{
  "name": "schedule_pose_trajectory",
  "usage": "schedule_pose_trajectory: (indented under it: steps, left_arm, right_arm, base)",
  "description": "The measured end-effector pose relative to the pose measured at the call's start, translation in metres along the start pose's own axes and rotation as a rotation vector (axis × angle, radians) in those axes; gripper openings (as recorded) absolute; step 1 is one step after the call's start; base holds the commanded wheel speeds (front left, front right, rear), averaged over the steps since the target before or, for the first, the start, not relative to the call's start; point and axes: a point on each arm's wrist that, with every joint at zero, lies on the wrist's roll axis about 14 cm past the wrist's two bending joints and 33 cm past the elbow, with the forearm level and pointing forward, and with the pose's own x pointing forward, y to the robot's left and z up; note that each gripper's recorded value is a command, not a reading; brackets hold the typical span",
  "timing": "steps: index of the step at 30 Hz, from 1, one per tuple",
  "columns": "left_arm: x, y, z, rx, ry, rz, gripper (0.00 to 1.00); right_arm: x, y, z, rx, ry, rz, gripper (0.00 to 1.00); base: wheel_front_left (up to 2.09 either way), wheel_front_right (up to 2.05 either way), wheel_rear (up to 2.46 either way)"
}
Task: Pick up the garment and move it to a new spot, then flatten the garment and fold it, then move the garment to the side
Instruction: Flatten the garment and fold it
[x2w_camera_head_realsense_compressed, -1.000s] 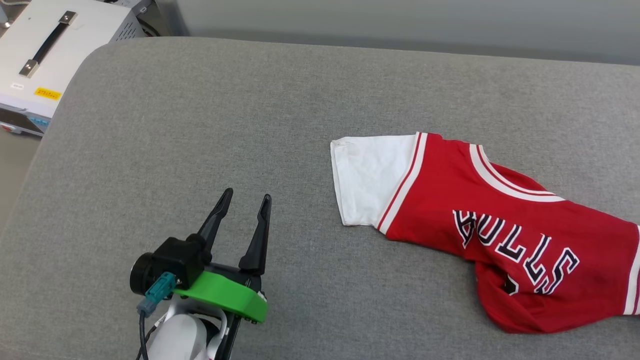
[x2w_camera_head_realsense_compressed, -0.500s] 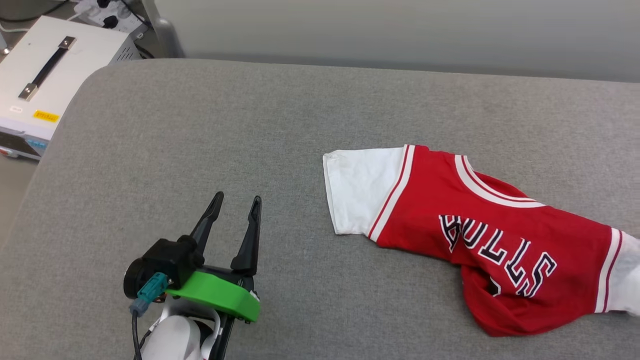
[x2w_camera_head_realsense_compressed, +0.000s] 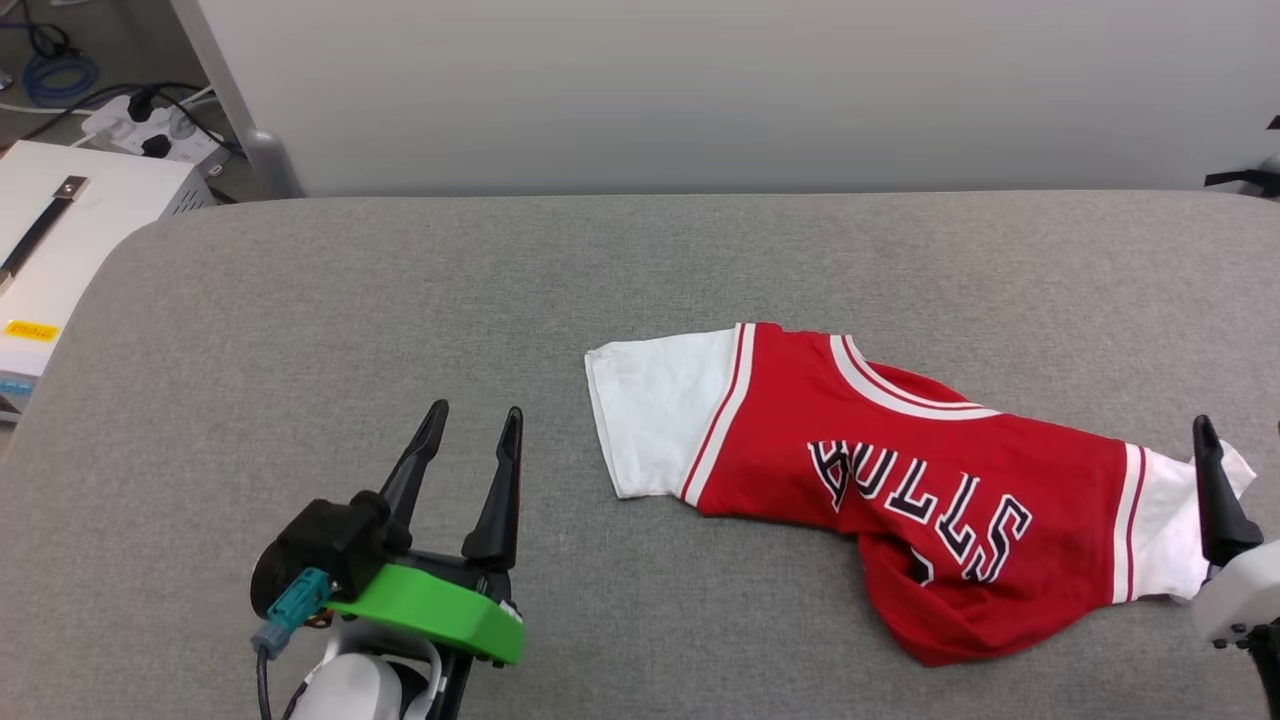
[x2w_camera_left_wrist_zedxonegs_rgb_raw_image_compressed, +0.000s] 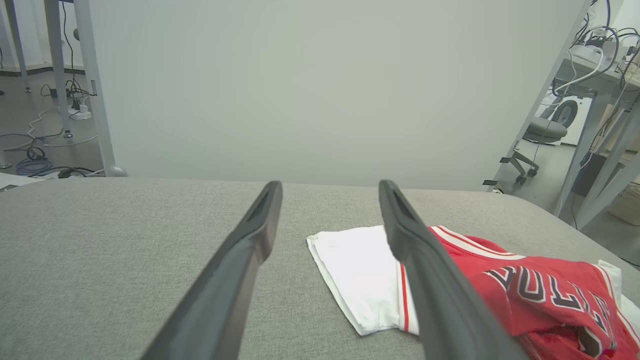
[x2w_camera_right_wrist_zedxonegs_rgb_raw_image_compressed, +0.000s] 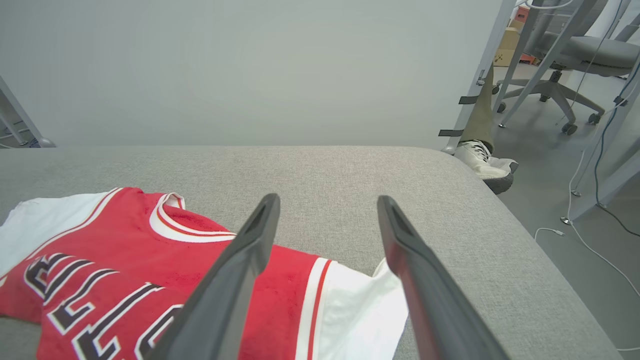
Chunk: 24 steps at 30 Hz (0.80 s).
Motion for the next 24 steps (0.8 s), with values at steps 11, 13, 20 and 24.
schedule_pose_trajectory:
  steps: [11, 13, 20, 24]
  left_arm:
    - [0.026, -0.028, -0.075, 0.074, 0.420, -0.219, 1.00]
    - [0.044, -0.025, -0.078, 0.090, 0.491, -0.234, 1.00]
    - [0.084, -0.020, -0.107, 0.149, 0.827, -0.293, 1.00]
    - [0.097, -0.004, -0.123, 0.198, 0.967, -0.287, 1.00]
  right_arm:
    - [-0.023, 0.007, 0.018, 0.055, -0.101, -0.064, 1.00]
    - [-0.023, 0.008, 0.016, 0.046, -0.095, -0.066, 1.00]
    - [-0.023, -0.002, 0.000, 0.023, -0.036, -0.094, 1.00]
    - [-0.023, -0.008, -0.010, 0.019, -0.012, -0.114, 1.00]
  base:
    - [0.00, 0.00, 0.00]
    - [0.00, 0.00, 0.00]
    - [0.00, 0.00, 0.00]
    - [0.00, 0.00, 0.00]
